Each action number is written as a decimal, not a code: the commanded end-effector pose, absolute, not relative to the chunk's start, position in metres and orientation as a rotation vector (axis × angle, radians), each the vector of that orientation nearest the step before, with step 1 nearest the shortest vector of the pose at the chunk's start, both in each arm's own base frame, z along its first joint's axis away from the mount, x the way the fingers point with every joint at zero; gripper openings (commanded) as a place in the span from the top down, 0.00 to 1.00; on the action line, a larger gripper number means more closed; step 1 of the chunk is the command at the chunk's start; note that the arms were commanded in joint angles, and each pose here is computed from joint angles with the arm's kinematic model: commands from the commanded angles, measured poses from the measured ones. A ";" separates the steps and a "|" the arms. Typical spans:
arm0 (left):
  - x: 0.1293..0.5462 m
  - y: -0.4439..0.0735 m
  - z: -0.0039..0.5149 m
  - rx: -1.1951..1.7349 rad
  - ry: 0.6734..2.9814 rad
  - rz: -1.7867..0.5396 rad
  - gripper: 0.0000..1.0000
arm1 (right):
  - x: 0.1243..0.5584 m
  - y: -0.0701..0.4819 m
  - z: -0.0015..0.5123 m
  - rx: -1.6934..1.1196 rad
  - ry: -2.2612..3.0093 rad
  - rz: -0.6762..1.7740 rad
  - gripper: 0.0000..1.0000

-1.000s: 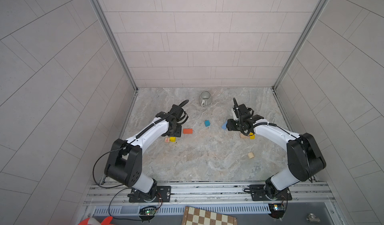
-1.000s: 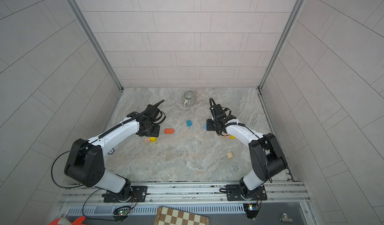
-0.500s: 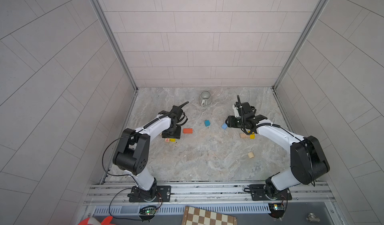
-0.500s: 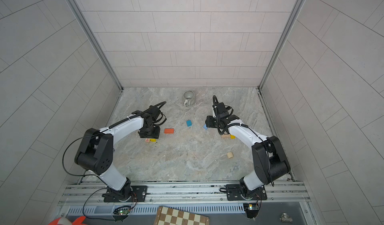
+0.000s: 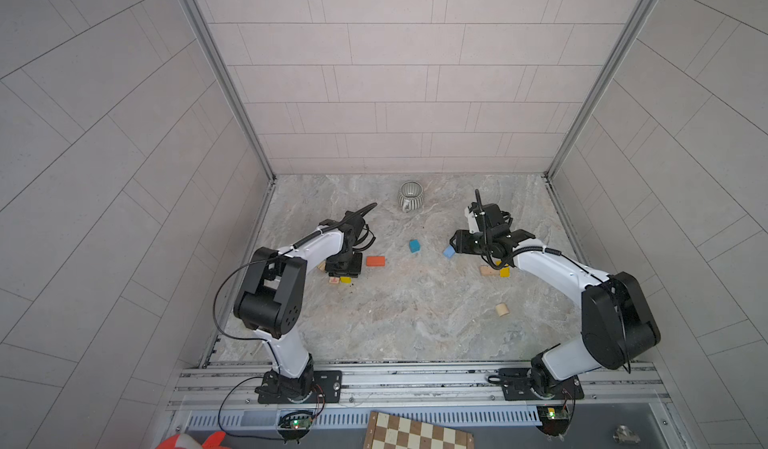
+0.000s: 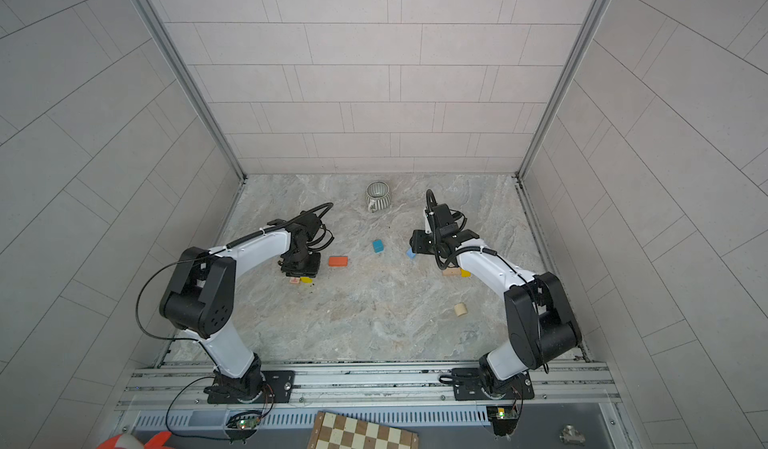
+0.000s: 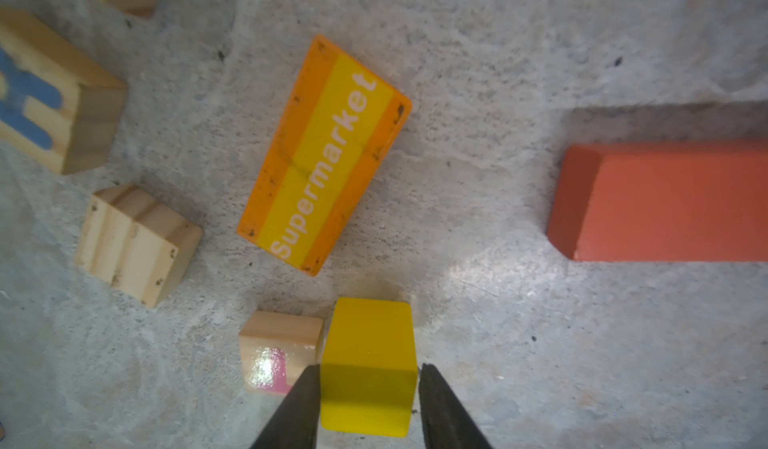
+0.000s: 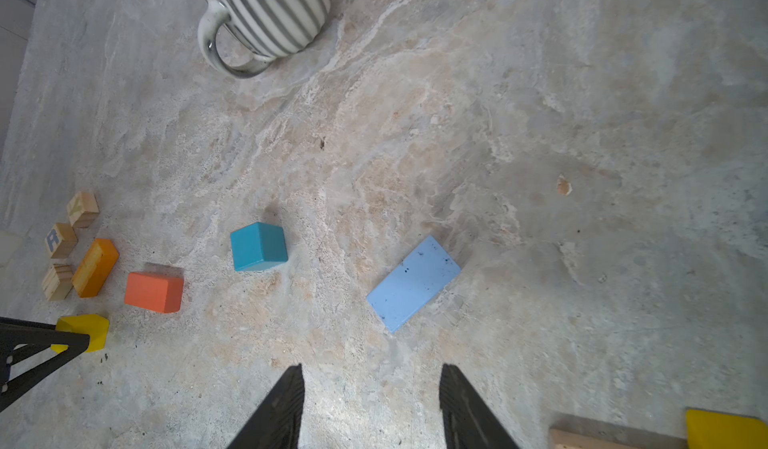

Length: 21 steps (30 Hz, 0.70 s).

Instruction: Build the wood block tower

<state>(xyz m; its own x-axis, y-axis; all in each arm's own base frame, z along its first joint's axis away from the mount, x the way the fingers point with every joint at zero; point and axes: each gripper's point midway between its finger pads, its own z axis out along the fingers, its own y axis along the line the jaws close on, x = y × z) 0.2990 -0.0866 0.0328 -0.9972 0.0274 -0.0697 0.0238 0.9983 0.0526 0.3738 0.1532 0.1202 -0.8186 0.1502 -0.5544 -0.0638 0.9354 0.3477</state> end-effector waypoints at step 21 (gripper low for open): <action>0.333 -0.133 0.147 -0.096 2.884 -0.192 0.60 | 0.370 0.129 0.122 0.149 2.466 0.422 0.47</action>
<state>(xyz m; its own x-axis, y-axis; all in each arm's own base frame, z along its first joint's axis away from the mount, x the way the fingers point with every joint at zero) 0.3405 -0.1234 0.1311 -0.9646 -0.0538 -0.2583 -0.0277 0.9943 -0.1033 0.3715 0.1345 0.1193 -0.8043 0.1832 -0.5653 -0.0176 0.9435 0.3309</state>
